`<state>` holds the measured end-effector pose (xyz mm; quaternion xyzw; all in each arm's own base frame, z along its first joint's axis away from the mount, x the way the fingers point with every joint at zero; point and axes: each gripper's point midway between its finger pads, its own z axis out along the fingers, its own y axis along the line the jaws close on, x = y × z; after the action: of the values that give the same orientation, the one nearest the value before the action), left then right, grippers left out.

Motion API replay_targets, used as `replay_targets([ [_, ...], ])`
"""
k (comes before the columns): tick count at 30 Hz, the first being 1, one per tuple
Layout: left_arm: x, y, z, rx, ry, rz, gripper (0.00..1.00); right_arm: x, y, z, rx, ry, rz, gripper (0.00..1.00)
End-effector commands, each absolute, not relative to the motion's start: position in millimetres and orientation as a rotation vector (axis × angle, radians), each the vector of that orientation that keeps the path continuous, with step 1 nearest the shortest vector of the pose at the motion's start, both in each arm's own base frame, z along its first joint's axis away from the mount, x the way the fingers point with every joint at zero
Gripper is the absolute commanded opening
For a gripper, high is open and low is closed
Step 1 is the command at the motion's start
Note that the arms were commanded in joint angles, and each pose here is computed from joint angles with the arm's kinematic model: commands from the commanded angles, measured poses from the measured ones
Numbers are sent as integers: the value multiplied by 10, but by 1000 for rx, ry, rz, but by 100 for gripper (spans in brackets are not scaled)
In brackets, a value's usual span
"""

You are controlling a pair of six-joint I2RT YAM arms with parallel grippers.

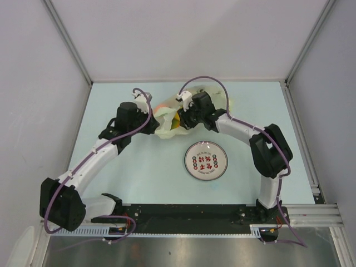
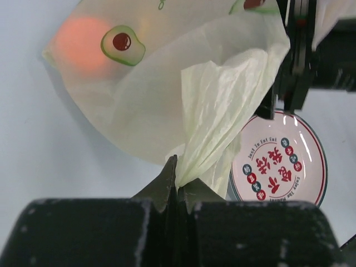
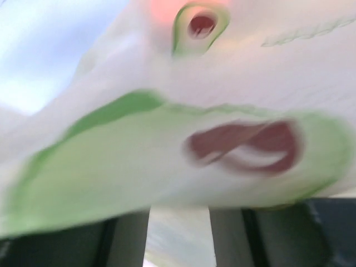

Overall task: Take the fake fruits out of the plastic bag
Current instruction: Take out the fake fruit from the plastic bag.

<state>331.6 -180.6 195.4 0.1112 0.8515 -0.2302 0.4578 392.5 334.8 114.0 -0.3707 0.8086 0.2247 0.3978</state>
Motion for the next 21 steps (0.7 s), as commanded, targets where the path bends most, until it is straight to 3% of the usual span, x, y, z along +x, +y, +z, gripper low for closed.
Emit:
replay_targets([
  [1,3191,-1748,1946,263,2111,-561,0,4373,3503,1362,-810,1969,540,51],
  [3,3162,-1705,1909,251,2126,-544,0,4450,3531,1269,-797,1978,524,63],
  [11,3126,-1667,1906,243,2116,-533,0,4600,3549,1138,-733,2013,471,82],
  [15,3114,-1673,1899,248,2116,-536,0,4738,3533,1108,-719,1965,361,100],
  [21,3125,-1690,1890,249,2114,-547,0,4849,3617,866,-774,1955,295,100],
])
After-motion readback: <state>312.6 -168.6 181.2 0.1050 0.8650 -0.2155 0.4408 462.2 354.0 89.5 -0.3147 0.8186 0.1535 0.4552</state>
